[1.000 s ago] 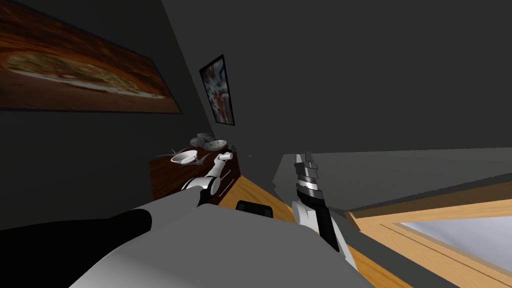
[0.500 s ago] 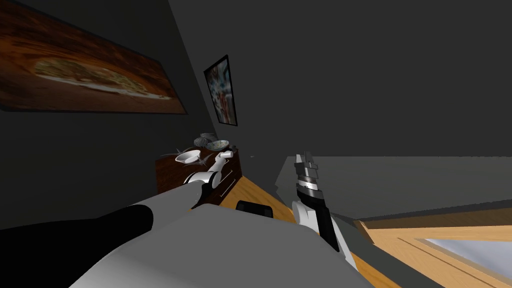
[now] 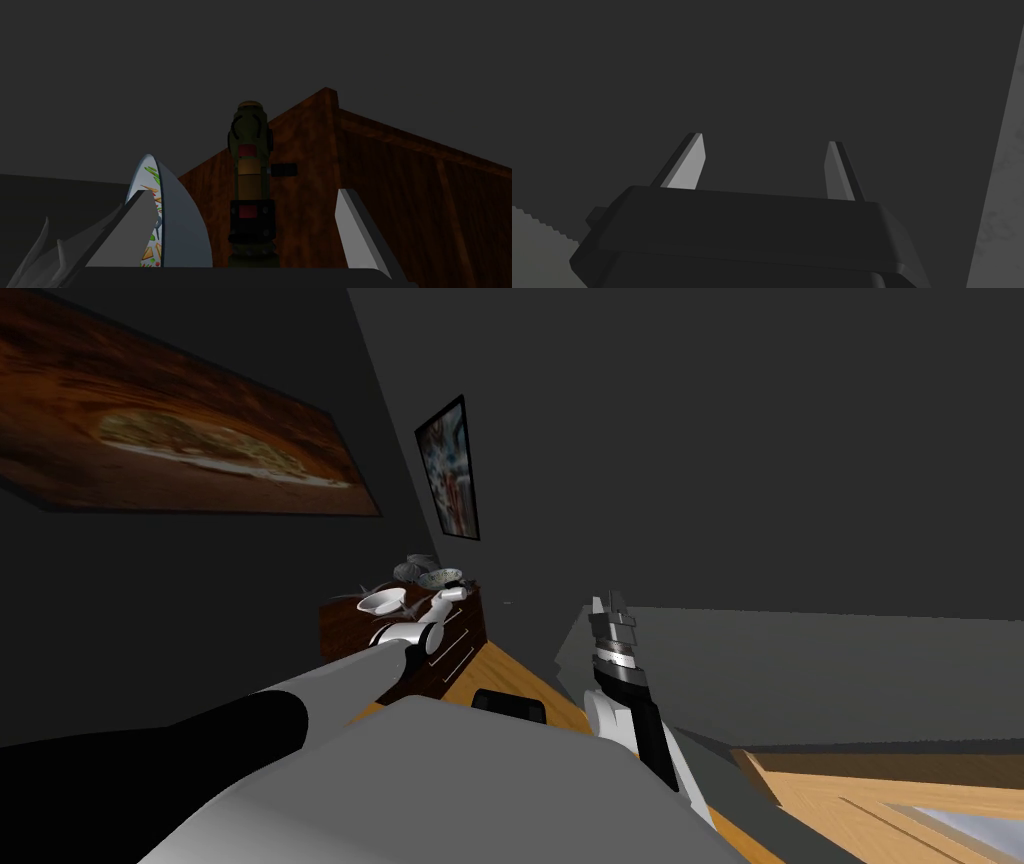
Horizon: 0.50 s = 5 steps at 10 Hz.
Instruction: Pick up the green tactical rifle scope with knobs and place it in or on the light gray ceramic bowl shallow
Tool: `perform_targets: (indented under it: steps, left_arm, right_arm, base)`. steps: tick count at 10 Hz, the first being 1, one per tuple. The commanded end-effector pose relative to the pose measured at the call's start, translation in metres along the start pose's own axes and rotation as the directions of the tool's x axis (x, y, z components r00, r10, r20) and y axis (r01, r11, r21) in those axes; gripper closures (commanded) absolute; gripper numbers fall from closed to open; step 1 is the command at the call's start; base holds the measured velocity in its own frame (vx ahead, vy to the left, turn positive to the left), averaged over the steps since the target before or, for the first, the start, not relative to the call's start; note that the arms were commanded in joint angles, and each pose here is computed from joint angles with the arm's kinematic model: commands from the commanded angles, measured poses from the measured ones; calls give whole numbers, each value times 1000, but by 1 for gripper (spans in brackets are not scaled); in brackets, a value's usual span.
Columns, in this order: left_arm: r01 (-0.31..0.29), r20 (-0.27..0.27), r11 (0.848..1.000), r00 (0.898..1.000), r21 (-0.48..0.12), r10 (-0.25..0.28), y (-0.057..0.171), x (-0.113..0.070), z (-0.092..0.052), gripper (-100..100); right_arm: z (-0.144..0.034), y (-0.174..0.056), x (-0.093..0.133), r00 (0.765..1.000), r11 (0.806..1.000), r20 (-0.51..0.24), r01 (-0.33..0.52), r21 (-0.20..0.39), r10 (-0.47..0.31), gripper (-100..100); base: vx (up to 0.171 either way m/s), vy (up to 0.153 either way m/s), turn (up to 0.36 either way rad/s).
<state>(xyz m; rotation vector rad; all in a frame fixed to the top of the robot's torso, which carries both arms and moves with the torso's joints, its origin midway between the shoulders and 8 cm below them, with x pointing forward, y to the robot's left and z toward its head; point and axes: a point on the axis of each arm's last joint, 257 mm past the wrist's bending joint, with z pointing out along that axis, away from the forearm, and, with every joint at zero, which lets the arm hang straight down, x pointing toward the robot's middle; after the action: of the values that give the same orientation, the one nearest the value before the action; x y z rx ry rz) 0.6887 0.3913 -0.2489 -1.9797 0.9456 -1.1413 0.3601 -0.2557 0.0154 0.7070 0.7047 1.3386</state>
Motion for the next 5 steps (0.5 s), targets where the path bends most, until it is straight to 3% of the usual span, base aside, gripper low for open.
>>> perform_targets:
  steps: [1, 5]
  left_arm:
    - [22, 14, 999, 1000, -33, -21, 7, -2, 2, -100]
    - [62, 39, 995, 998, -84, -59, 14, -5, 5, -100]
  right_arm:
    - [0, 0, 0, 1000, 1000, 0, 0, 0, 0, 0]
    - [0, 0, 0, 1000, 1000, 0, 0, 0, 0, 0]
  base:
    - [23, 34, 72]
    - [38, 37, 52]
